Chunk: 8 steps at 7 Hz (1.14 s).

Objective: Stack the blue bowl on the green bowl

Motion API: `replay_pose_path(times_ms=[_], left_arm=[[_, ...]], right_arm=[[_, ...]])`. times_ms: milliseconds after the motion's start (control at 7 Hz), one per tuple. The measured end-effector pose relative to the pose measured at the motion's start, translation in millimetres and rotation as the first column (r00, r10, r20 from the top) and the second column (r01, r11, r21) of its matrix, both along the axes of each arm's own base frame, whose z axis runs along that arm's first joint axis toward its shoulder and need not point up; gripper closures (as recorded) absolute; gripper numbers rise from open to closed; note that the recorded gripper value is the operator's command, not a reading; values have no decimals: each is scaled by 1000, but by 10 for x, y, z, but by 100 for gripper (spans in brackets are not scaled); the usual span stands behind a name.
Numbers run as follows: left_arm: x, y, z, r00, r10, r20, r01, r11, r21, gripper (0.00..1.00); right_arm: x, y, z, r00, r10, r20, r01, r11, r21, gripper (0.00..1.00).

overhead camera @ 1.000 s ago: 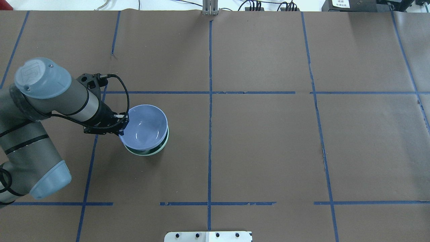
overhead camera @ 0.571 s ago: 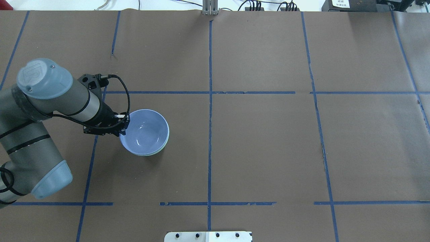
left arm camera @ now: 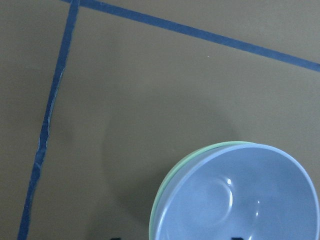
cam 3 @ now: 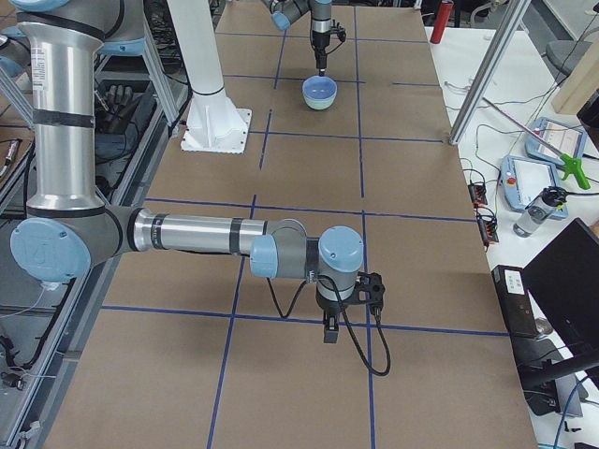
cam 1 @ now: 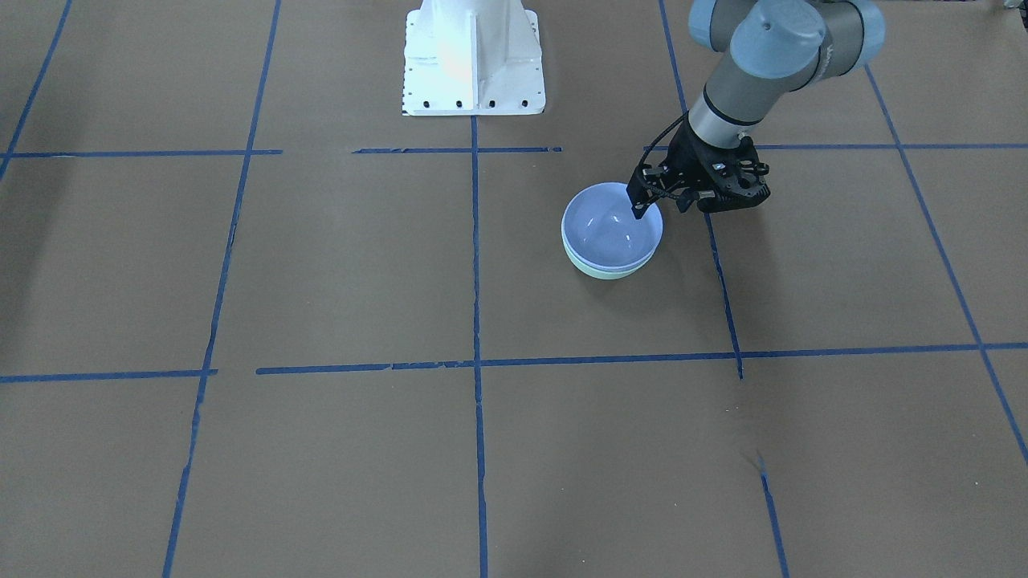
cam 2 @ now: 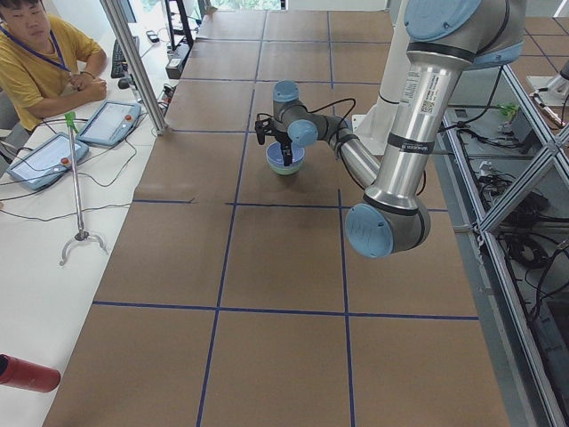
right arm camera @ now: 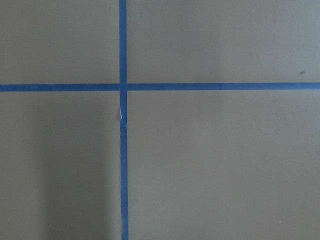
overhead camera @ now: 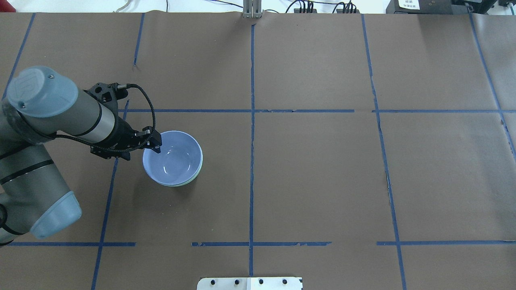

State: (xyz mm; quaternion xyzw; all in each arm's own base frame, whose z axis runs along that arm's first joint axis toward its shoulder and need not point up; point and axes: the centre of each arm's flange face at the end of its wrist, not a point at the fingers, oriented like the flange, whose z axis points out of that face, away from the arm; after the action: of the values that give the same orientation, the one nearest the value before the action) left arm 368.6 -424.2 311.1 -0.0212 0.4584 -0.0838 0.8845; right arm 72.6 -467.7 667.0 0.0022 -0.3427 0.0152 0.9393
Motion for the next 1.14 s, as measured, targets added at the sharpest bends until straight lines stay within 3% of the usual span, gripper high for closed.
replay_pose_path(times_ms=[286,571,857,1143], left_arm=[[-685,-181,371,996,95,5,-95,990,100,0],[-1610,-298,1114,986,133,98,-150,969,195,0],[-2635,-312,1922,963,167,213,-224,932,284,0],[-3574,-210,2775,928,214,305,-313,893,324,0]], right_arm=[[0,0,0,1000,0,0,0,1000,0,0],[0,1,0,1000,0,0,0,1000,-1,0],[0,0,0,1000,0,0,0,1000,0,0],[0,0,0,1000,0,0,0,1000,0,0]])
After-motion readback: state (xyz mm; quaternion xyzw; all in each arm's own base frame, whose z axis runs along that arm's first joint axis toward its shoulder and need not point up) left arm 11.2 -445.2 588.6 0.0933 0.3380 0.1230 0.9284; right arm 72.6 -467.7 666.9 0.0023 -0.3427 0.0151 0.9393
